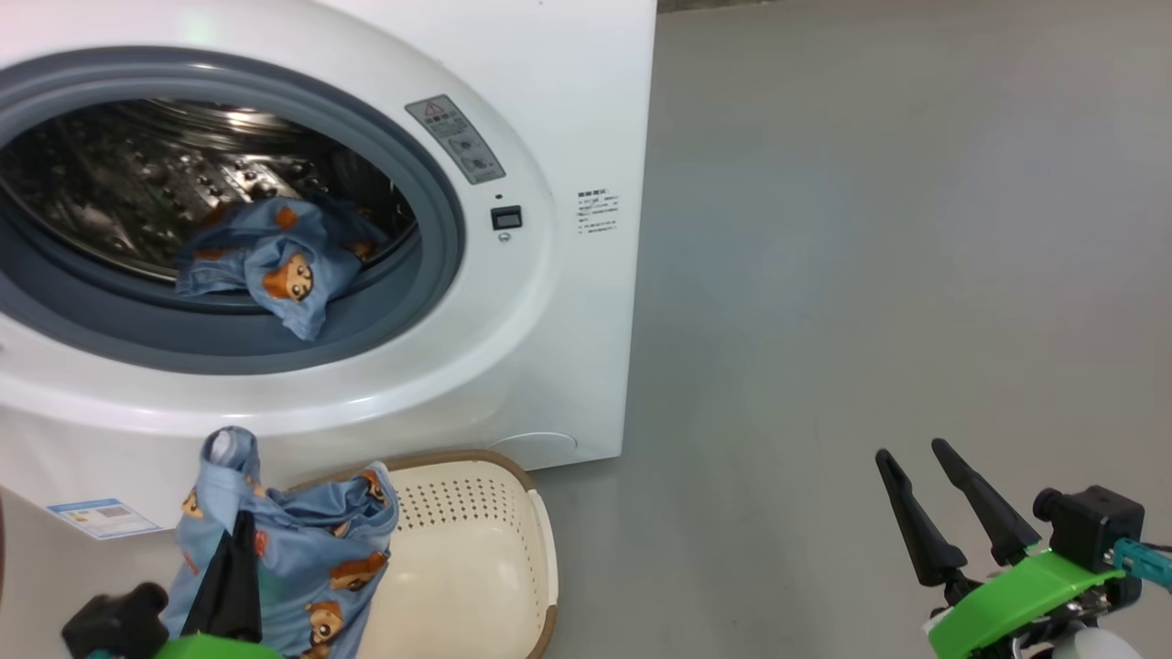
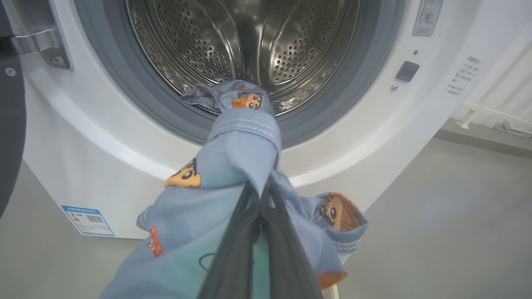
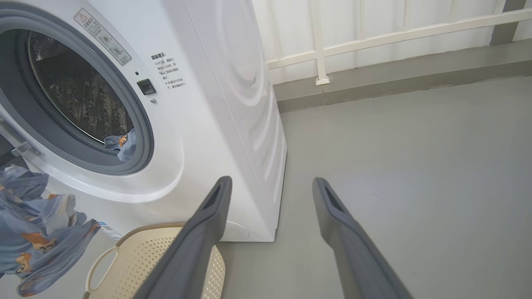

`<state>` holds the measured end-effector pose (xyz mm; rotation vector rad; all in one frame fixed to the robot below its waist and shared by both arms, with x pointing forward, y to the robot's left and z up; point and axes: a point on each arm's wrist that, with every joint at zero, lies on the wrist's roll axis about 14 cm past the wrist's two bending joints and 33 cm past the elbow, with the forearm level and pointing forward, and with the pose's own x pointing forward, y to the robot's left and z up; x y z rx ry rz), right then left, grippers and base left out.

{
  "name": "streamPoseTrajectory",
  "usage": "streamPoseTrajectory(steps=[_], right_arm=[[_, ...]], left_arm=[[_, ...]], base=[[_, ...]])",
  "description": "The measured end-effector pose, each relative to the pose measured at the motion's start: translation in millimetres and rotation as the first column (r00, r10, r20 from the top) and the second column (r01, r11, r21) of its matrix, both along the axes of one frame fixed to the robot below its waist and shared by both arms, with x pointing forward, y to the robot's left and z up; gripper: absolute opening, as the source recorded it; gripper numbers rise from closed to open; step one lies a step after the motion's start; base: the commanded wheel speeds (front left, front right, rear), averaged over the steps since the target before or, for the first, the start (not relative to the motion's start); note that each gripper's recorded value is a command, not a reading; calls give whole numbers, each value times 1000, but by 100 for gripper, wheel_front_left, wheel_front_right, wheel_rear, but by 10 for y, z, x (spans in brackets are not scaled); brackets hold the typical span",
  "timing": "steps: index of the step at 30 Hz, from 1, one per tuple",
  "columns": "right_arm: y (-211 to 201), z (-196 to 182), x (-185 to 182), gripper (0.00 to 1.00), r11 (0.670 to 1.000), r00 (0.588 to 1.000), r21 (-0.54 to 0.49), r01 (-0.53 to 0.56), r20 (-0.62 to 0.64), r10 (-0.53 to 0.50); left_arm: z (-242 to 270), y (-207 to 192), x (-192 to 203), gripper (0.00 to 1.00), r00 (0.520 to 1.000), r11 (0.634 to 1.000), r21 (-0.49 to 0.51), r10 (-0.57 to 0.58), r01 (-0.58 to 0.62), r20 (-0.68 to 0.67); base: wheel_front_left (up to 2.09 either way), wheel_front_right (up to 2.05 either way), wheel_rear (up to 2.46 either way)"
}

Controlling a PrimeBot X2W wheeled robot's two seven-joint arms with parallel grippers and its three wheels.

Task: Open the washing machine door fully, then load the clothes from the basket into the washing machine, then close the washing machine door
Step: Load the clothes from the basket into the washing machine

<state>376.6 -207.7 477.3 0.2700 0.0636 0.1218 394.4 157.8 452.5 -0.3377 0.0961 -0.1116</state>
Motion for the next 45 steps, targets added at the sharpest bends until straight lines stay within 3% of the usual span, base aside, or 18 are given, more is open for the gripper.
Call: streamPoseTrajectory(steps=[12, 24, 38, 45], right_arm=[[-78, -38, -22, 100, 1000, 1000, -19, 19, -9, -19], [-102, -149, 15, 100, 999, 999, -41, 26, -37, -28], [-52, -344, 336, 100, 999, 996, -9, 46, -72, -46], [-45, -437, 471, 100, 998, 994, 4, 62, -88, -61]], left_arm=[[150, 80, -166, 0, 998, 999, -16, 49, -48, 49], [82, 123, -38, 0, 997, 997, -24, 71, -70, 34], [594, 182, 1110, 0, 968, 996, -28, 91, -87, 233], [598, 218, 1781, 0, 967, 995, -14, 95, -94, 237]], base=[[0, 0, 0], [0, 0, 0], [0, 0, 0], [0, 0, 0]])
